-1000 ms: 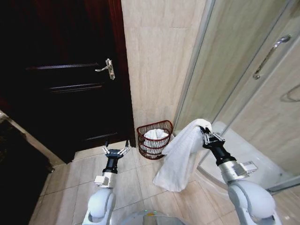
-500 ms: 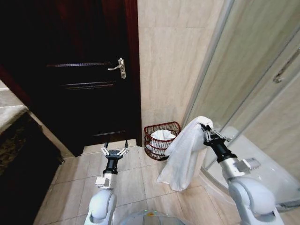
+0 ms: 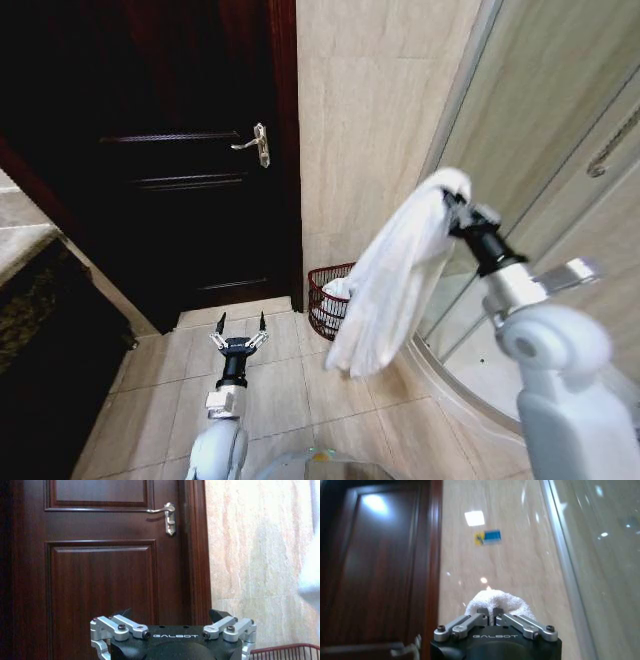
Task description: Discard the used towel into the hamper.
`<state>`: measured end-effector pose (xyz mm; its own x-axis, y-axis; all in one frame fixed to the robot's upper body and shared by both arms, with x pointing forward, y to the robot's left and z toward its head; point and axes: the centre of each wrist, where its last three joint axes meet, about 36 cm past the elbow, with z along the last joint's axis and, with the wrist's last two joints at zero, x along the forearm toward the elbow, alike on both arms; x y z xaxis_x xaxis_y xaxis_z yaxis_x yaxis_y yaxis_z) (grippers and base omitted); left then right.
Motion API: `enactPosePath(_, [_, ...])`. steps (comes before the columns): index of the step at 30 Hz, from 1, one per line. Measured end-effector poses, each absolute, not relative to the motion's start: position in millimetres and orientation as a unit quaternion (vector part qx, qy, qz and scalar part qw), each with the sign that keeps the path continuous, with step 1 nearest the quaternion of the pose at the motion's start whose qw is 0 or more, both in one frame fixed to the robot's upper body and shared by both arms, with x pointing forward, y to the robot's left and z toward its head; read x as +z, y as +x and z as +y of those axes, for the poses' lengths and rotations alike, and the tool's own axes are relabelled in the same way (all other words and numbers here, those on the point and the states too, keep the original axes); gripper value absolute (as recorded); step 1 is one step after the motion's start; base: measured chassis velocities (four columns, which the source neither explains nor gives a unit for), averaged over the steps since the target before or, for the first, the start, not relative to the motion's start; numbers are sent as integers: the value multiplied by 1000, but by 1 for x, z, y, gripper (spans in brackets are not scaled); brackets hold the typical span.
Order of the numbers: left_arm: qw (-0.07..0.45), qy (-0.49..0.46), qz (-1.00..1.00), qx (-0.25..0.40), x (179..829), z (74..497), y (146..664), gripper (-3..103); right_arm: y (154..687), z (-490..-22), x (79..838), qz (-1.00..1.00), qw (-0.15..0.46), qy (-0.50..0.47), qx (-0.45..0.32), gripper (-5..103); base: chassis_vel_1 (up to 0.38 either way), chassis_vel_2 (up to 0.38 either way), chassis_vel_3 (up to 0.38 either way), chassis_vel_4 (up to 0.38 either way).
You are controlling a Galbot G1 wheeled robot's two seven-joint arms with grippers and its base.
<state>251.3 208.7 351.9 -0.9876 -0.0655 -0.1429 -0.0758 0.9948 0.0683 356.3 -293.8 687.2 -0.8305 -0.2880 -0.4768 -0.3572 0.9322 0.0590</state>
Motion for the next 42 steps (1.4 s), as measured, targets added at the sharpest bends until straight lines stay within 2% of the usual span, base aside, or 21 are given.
enactPosePath(6, [81,-34,995,50,350,210,253,100,373,-295,734,942,269,-189,69,4,0,0,0,0])
enactPosePath(13, [95,-41,993,55,354,213,260,100,466,-282,804,944,280,-168,46,4,0,0,0,0])
enactPosePath(21, [101,-47,992,51,360,215,261,100,532,-260,849,950,273,-153,11,4,0,0,0,0])
enactPosePath(28, [104,-52,992,45,363,217,261,100,567,-252,854,957,259,-132,19,4,0,0,0,0])
enactPosePath(42, [113,-59,991,34,367,219,267,100,632,-230,866,964,245,-99,-37,4,0,0,0,0])
